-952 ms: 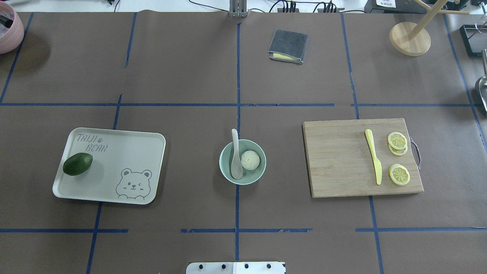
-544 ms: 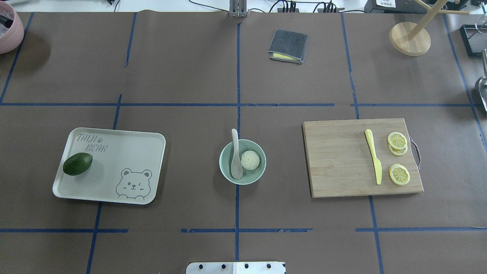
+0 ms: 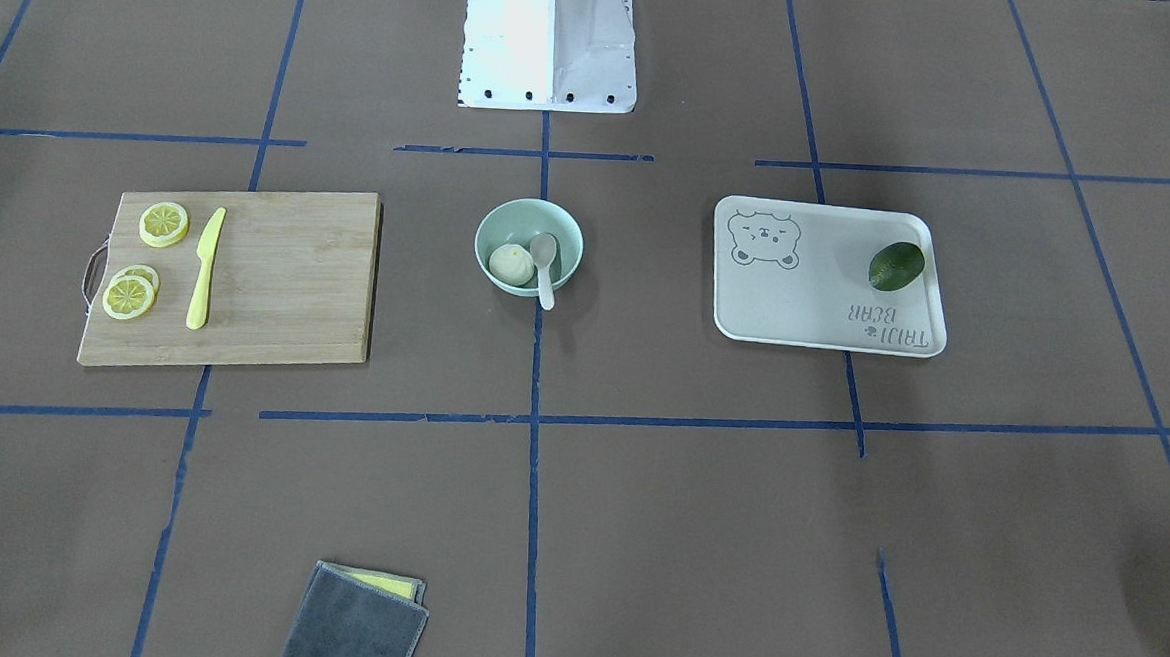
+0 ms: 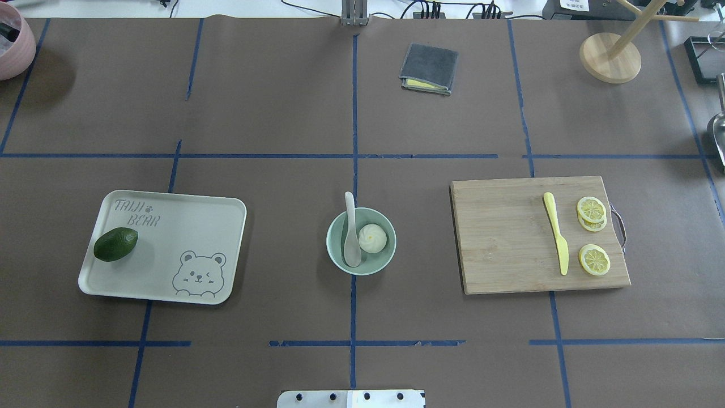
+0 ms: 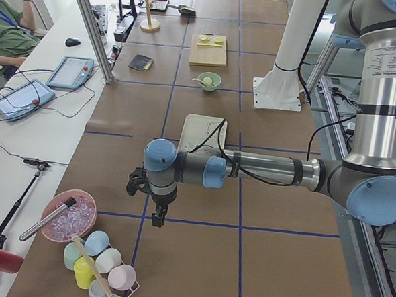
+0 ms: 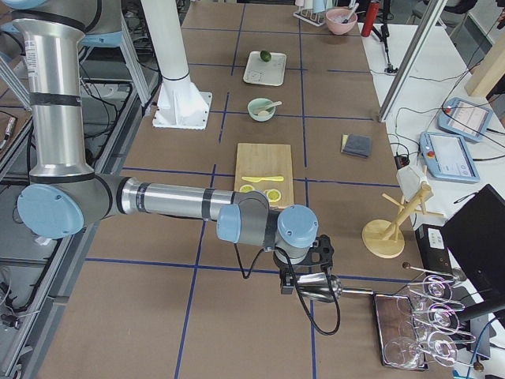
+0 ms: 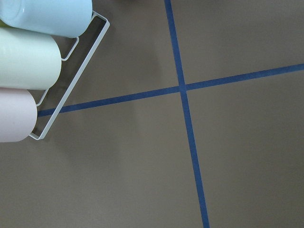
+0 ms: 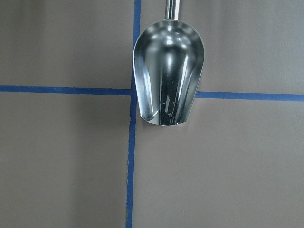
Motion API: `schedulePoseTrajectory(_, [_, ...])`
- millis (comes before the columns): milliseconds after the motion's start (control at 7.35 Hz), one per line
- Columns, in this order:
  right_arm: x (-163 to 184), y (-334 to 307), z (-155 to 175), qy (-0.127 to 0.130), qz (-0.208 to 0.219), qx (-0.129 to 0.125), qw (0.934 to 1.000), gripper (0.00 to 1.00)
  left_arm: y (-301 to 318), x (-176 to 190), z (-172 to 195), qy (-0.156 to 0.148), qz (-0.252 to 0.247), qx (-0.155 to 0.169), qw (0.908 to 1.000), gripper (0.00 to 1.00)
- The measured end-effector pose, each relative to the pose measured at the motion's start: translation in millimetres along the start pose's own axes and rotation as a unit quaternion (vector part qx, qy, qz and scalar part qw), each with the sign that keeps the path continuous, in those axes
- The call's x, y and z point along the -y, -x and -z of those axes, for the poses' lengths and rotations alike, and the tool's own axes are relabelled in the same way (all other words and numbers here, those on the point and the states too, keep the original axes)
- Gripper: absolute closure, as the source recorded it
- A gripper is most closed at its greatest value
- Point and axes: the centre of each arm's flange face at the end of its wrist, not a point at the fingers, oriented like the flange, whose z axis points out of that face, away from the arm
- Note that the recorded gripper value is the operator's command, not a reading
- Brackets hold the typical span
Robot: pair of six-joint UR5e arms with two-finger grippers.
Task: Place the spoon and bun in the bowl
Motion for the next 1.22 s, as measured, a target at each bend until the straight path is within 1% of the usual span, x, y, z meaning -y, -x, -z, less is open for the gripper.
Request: schedulePoseTrajectory(1224, [6.8,6.0,6.6,-0.006,-0.002,-0.002,1.0000,0.00,-0.8,0.1,0.9,-0.001,0.001,0.000,1.0000,0.00])
